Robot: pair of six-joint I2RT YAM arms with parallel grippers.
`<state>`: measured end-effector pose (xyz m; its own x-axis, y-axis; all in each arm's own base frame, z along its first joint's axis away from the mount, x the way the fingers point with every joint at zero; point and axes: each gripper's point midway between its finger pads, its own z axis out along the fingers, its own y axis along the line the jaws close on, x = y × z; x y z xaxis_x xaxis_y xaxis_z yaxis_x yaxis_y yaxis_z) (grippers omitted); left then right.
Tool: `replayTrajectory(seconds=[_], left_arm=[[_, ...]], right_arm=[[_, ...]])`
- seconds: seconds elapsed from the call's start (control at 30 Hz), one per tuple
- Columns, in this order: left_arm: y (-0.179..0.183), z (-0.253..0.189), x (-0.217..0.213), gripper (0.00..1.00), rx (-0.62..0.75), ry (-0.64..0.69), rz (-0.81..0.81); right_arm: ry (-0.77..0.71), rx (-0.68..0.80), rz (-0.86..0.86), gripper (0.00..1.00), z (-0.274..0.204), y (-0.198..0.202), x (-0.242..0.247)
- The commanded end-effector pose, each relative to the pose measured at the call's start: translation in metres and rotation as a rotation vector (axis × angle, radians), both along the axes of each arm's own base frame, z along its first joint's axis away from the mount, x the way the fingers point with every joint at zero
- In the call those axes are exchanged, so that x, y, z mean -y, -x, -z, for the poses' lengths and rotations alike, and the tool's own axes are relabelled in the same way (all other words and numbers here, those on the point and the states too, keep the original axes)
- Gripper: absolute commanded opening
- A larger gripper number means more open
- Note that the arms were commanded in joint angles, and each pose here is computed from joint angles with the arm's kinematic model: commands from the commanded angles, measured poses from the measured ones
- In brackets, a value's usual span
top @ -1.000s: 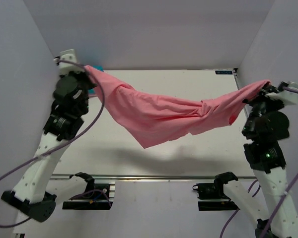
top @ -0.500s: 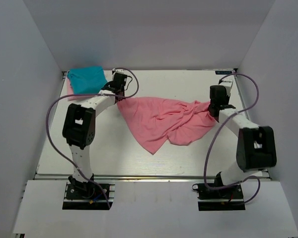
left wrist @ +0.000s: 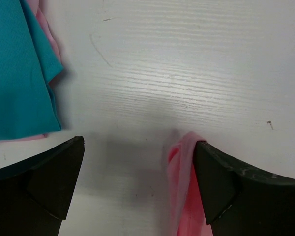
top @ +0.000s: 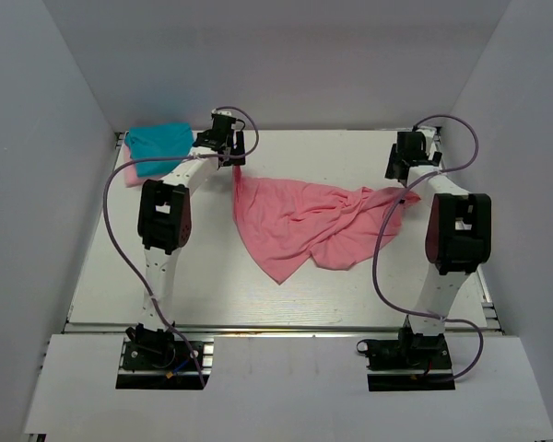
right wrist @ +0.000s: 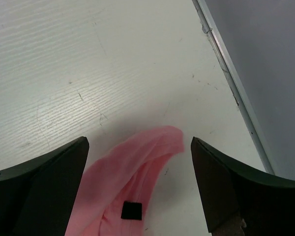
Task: Fold and stack the t-shirts
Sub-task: Flatten out the tshirt
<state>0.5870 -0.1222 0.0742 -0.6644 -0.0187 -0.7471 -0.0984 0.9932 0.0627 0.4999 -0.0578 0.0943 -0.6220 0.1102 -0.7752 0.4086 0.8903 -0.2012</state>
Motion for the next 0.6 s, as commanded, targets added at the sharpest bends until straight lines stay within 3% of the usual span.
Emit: replayTrajectory(seconds=[0.0, 0.2, 0.37, 0.43, 0.47, 0.57], left_arm=[[0.008, -0.049, -0.007, 1.0, 0.036, -0.011, 0.013], [0.035, -0.081, -0.025, 1.0, 0.021, -0.095, 0.028], [0.064, -0.122, -0.014, 1.0, 0.041, -0.039, 0.103], [0.072, -0.136, 0.005, 1.0, 0.085, -0.007, 0.221], [0.092, -0.14, 0.014, 1.0, 0.091, 0.003, 0.296], [0.139, -0.136, 0.073, 1.0, 0.093, 0.111, 0.599]], right_arm=[[-0.05, -0.021, 0.033, 0.9, -0.008, 0.009, 0.003], [-0.122, 0.013, -0.031, 0.9, -0.039, 0.04, -0.011], [-0.213, 0.014, -0.134, 0.9, -0.053, 0.079, -0.035], [-0.257, -0.018, -0.191, 0.9, -0.041, 0.094, -0.048], [-0.26, 0.027, -0.224, 0.9, -0.059, 0.099, -0.052], [-0.357, 0.025, -0.353, 0.9, -0.053, 0.121, -0.078]])
